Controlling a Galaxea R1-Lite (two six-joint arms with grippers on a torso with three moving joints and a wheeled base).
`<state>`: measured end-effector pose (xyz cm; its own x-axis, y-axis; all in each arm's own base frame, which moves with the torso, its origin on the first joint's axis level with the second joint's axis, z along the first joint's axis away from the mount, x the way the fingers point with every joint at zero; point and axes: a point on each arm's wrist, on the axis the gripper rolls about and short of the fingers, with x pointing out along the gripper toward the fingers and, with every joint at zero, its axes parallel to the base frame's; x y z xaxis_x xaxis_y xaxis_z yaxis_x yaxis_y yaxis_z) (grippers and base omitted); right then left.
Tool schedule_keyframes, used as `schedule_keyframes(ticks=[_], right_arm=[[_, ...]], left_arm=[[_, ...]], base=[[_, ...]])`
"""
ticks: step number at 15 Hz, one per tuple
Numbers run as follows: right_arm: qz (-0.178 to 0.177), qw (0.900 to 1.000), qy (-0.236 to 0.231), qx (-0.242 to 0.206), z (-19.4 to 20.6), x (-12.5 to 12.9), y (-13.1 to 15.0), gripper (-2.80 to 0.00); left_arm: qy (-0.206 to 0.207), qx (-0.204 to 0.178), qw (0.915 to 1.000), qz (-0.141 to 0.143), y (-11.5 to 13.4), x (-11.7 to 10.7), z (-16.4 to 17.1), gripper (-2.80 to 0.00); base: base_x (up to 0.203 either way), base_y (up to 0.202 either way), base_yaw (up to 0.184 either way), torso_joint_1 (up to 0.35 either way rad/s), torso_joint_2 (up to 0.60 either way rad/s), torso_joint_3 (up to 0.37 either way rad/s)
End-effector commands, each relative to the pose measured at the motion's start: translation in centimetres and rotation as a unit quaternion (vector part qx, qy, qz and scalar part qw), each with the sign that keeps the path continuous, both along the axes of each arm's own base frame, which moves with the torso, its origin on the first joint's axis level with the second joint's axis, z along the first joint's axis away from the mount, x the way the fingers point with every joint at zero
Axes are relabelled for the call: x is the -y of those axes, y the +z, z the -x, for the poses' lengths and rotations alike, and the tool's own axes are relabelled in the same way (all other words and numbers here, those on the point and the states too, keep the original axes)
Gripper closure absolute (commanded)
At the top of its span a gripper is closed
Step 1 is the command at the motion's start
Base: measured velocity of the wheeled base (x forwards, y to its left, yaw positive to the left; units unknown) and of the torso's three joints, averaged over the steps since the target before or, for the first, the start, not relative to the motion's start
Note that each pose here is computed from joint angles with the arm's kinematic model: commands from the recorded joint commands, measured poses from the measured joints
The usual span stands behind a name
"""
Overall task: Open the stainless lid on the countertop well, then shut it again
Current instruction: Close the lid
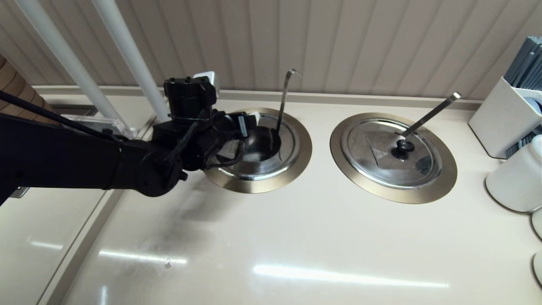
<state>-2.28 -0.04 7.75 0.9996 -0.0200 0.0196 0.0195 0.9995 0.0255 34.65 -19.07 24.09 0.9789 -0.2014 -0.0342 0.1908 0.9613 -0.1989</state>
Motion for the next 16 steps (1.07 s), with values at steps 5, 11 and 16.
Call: schedule_keyframes(ticks=[5,11,16], right_arm=[[0.000,1.000,0.000,-0.002,0.0,0.0,-0.1,0.00],[0.000,1.000,0.000,-0.002,0.0,0.0,-0.1,0.00],[0.000,1.000,0.000,-0.002,0.0,0.0,-0.1,0.00]], left_arm=[[0.115,-0.004,0.9926,0.040,1.0,-0.4,-1.5,-2.80],[0.140,-0.023,0.9875,0.068,1.2,-2.1,-1.9,-2.80],[0.162,-0.050,0.9820,0.083,0.3,-3.8,-2.2,-2.80]], base=[[0.000,0.000,0.000,0.000,0.00,0.000],[0.000,0.000,0.000,0.000,0.00,0.000],[0.000,0.000,0.000,0.000,0.00,0.000]])
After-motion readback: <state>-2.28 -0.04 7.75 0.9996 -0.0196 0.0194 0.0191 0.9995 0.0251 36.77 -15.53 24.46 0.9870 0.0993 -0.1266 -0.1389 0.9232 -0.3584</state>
